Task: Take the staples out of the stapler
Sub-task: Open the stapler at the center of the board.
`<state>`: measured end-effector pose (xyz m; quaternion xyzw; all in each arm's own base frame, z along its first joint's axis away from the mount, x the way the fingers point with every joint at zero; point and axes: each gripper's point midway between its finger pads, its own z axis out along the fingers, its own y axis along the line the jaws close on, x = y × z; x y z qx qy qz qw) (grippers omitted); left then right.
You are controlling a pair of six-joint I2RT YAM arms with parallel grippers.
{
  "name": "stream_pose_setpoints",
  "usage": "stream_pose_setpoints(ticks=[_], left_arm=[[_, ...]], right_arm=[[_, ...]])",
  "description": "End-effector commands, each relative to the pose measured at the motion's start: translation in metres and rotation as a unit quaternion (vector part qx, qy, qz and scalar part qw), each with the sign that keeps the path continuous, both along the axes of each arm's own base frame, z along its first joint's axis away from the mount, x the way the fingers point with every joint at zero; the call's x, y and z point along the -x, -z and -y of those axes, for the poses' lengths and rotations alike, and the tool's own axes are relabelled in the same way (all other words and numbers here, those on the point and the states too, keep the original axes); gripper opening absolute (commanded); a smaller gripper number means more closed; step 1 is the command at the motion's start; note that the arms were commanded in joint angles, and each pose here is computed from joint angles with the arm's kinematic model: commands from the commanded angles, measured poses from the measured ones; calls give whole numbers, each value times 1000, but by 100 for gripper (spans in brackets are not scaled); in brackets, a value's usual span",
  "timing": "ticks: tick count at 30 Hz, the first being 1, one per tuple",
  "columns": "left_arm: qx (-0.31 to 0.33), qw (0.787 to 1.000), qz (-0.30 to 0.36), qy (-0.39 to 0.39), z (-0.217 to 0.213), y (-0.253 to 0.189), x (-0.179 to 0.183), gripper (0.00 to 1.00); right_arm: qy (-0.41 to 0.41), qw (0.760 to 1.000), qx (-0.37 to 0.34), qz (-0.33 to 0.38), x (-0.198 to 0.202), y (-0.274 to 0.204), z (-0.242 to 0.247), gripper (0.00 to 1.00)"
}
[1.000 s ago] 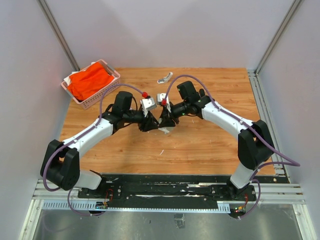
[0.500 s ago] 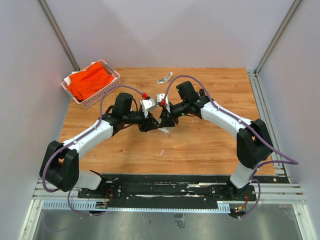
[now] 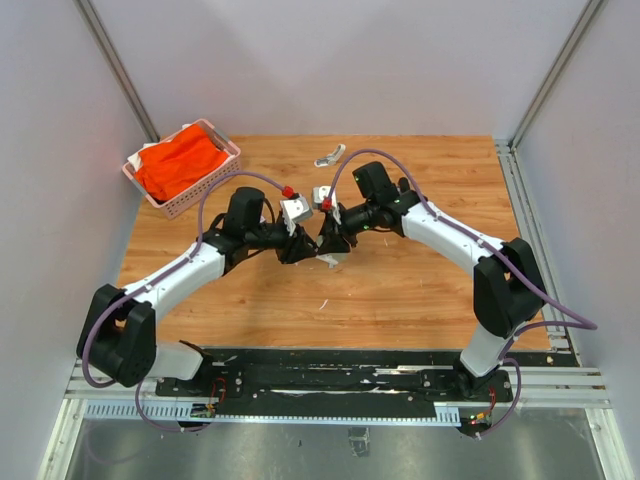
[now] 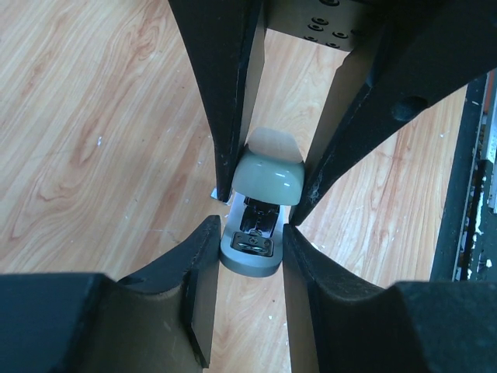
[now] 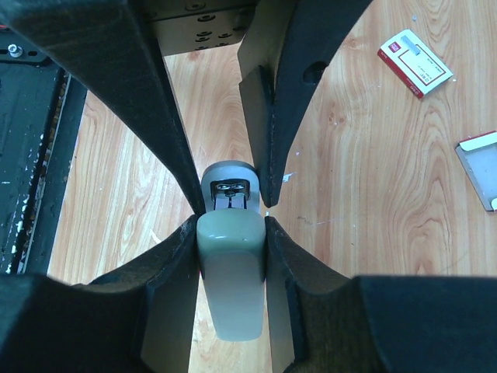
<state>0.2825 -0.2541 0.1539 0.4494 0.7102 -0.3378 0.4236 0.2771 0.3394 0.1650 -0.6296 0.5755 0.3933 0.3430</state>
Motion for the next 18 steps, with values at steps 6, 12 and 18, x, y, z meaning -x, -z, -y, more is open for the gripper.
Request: stream_pose_setpoints(ticks=[6,12,18], left_arm=[[13,998,59,-20,-1,-22,-13,0],[13,998,62,-22,-2,-22,-13,0],[14,998,65,-25,-2,-22,-14,0]], right_arm=[[20,999,-36,-28,-5,-35,15,14],[28,998,-54,-33,-10,-45,23,14],[35,996,-73,-38,-15,-52,31,15]])
